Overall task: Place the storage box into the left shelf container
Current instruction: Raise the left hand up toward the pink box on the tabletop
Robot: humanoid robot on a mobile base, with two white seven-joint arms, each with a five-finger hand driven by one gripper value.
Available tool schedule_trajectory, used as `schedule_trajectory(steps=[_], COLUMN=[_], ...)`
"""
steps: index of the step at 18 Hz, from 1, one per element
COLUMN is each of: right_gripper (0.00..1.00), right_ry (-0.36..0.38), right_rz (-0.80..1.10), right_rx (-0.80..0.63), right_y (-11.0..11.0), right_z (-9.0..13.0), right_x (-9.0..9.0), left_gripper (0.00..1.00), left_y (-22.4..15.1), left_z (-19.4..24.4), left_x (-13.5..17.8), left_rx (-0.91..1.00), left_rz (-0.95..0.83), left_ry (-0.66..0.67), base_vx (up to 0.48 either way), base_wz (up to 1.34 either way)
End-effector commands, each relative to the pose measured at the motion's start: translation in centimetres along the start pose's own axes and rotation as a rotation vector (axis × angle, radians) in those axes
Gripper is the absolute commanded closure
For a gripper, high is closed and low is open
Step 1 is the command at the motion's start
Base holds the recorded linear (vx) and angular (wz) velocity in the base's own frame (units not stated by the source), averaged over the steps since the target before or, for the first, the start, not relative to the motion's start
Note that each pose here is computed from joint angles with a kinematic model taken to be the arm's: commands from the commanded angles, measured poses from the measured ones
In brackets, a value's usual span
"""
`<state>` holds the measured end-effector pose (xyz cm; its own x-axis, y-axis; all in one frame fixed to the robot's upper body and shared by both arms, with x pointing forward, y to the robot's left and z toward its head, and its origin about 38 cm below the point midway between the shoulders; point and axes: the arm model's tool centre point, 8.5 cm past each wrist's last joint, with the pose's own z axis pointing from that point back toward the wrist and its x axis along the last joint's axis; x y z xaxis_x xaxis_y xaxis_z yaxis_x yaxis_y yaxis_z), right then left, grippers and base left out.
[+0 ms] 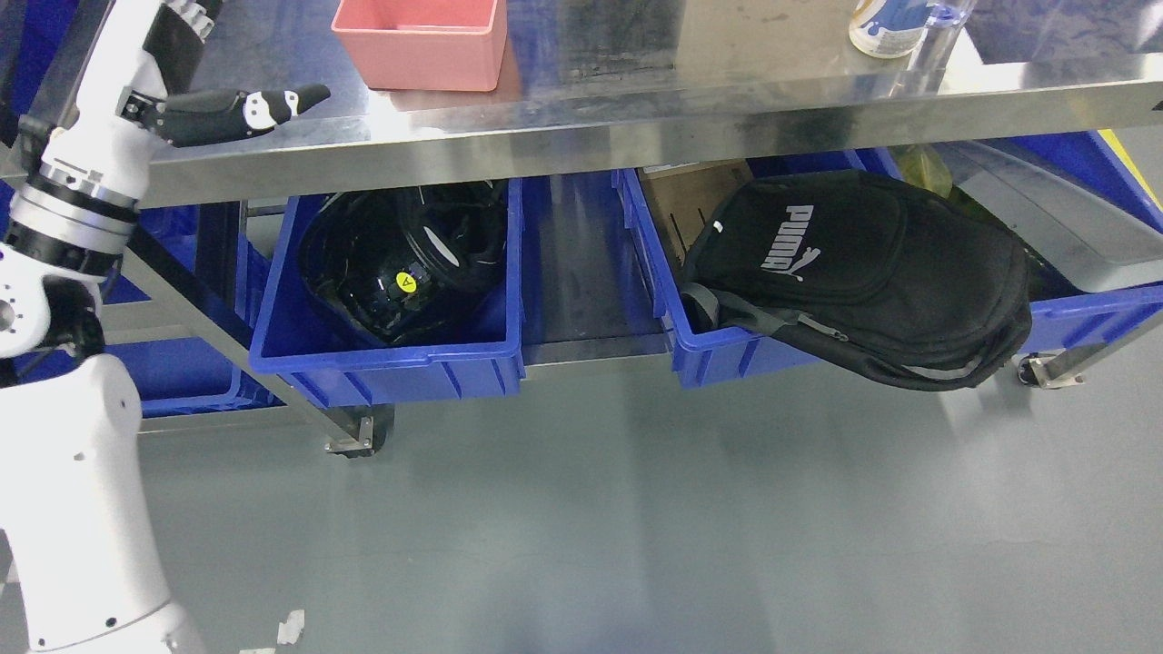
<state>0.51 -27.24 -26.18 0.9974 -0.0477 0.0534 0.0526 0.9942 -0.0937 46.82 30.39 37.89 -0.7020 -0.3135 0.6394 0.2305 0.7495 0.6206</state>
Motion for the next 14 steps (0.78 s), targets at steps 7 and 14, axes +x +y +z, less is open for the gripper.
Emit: schedule_trajectory(steps=[7, 14], right_gripper=[0.0, 0.0], right_ry=[-0.025, -0.022], right_rz=[-0.02, -0.02], right_rx=[-0.014, -0.014], right_y=[-1.1, -1.1], right_z=[-0.1, -0.1], right_x=[1.0, 0.9], left_gripper=[0.01, 0.03], left_y=[0.2, -3.1], left_z=[-5.8, -8.3], left_x=[-6.0, -7.3], left_rx=[-0.494, -0.546], left_rz=[-0.319, -0.294], left_ry=[0.39, 0.417], base_vx=[0.0, 0.0], base_wz=[0.01, 0.0])
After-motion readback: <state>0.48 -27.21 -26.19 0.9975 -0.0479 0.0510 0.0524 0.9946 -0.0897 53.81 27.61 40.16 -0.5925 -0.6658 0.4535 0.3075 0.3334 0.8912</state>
